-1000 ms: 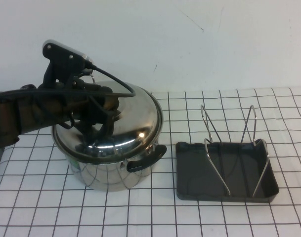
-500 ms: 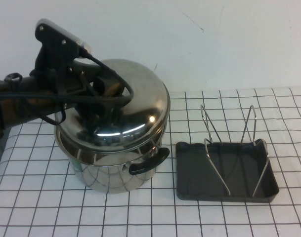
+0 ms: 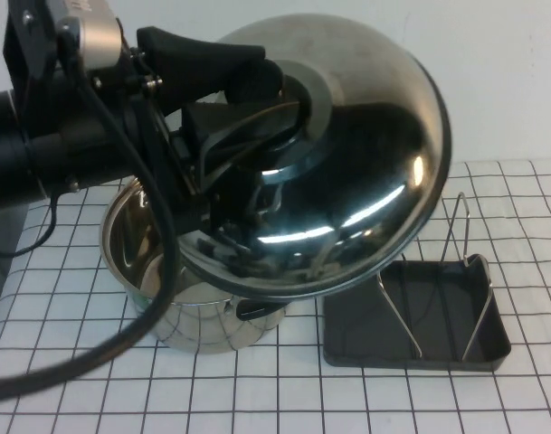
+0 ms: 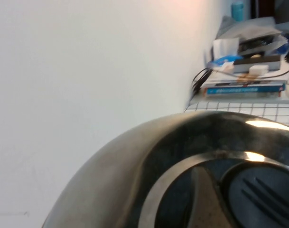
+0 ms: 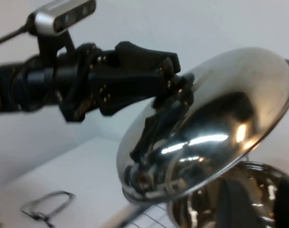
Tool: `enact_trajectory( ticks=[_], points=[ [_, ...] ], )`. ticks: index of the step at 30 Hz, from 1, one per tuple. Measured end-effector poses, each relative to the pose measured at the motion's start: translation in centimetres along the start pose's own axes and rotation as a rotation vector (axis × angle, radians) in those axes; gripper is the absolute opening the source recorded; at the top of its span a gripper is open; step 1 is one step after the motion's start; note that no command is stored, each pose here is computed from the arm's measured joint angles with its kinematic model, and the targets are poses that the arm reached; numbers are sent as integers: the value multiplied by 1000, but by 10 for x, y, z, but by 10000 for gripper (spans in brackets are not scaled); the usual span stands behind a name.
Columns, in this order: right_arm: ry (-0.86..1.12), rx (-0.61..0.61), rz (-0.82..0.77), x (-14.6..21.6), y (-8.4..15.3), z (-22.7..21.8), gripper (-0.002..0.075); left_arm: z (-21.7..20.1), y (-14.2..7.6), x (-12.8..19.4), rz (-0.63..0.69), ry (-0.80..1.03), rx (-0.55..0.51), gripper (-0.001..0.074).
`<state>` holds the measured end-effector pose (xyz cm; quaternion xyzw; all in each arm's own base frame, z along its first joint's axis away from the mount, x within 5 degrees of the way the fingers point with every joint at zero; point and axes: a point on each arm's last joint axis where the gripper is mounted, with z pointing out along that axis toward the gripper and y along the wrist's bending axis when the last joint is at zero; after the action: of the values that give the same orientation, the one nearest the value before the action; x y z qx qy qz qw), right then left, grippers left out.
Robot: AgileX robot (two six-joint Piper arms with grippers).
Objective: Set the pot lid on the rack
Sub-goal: Hand over the pot lid
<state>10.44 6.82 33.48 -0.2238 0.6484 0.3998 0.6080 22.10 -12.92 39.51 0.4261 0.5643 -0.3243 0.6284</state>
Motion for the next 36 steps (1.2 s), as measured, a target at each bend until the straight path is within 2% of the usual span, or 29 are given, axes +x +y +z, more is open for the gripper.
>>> enact_trajectory(
  ticks=[5,9,19,26,36],
  points=[
    [-21,13,193,-8,0,0,400,9,-18,-19,43,-47,90,333],
    [-30,31,334,-9,-1,0,487,17,-31,-29,63,-73,141,333],
    [-32,29,383,-9,-1,0,505,31,-60,-35,64,-89,228,333],
    [-34,29,404,-9,-1,0,506,31,-60,-47,75,-116,229,333],
    [-69,-17,592,-33,8,0,513,27,-55,-81,100,-191,196,333]
  ],
)
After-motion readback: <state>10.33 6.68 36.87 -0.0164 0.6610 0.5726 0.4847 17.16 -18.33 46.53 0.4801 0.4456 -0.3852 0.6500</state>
